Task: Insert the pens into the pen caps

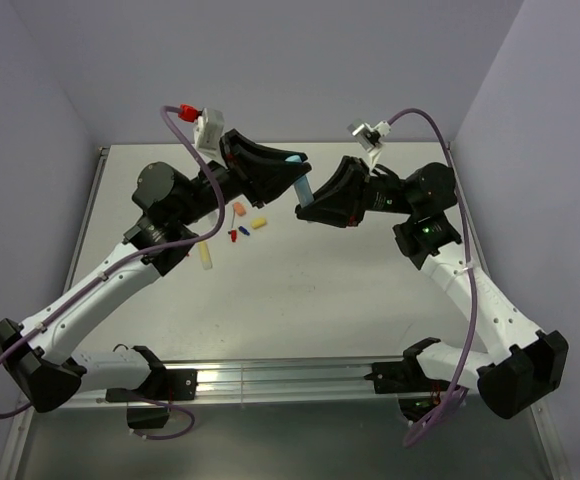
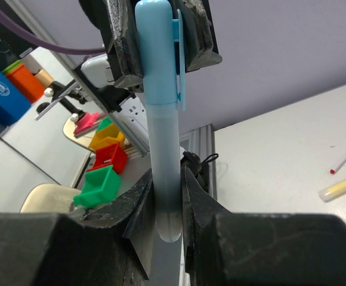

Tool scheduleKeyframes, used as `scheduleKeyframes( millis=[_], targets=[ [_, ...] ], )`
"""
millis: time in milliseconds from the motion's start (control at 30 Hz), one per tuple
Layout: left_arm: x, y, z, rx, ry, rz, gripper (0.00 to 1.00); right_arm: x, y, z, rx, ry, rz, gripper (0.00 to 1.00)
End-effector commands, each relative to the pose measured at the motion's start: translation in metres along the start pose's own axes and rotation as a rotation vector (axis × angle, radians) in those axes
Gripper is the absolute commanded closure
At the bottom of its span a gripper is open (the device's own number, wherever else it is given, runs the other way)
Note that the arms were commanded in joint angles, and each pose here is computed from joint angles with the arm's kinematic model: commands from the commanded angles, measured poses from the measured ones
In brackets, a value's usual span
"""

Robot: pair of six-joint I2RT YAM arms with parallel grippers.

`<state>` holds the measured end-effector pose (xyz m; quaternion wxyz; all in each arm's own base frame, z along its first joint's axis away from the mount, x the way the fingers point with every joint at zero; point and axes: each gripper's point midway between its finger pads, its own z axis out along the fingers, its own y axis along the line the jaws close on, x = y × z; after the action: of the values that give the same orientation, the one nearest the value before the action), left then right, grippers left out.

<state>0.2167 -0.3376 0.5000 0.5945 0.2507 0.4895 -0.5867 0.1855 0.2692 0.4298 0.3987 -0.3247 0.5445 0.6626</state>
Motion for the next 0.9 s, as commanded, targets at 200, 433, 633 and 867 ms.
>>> scheduleKeyframes(
  millis=[200,433,633,867],
  targets=[
    [0.096,0.012,0.002,-0.040,0.313,-0.176,1.00,-0.061,-0.017,0.005,0.273,-0.200,-0.156,1.00],
    [0.057,0.033,0.018,-0.108,0.260,-0.158,1.00,-0.047,-0.044,-0.008,0.422,-0.178,-0.130,0.72],
    [0.037,0.073,0.018,-0.217,0.232,-0.162,1.00,-0.028,-0.073,-0.041,0.656,-0.173,-0.101,0.45],
    [0.056,0.135,0.009,-0.335,0.252,-0.204,1.00,-0.010,-0.091,-0.081,0.871,-0.209,-0.080,0.33]
  ],
)
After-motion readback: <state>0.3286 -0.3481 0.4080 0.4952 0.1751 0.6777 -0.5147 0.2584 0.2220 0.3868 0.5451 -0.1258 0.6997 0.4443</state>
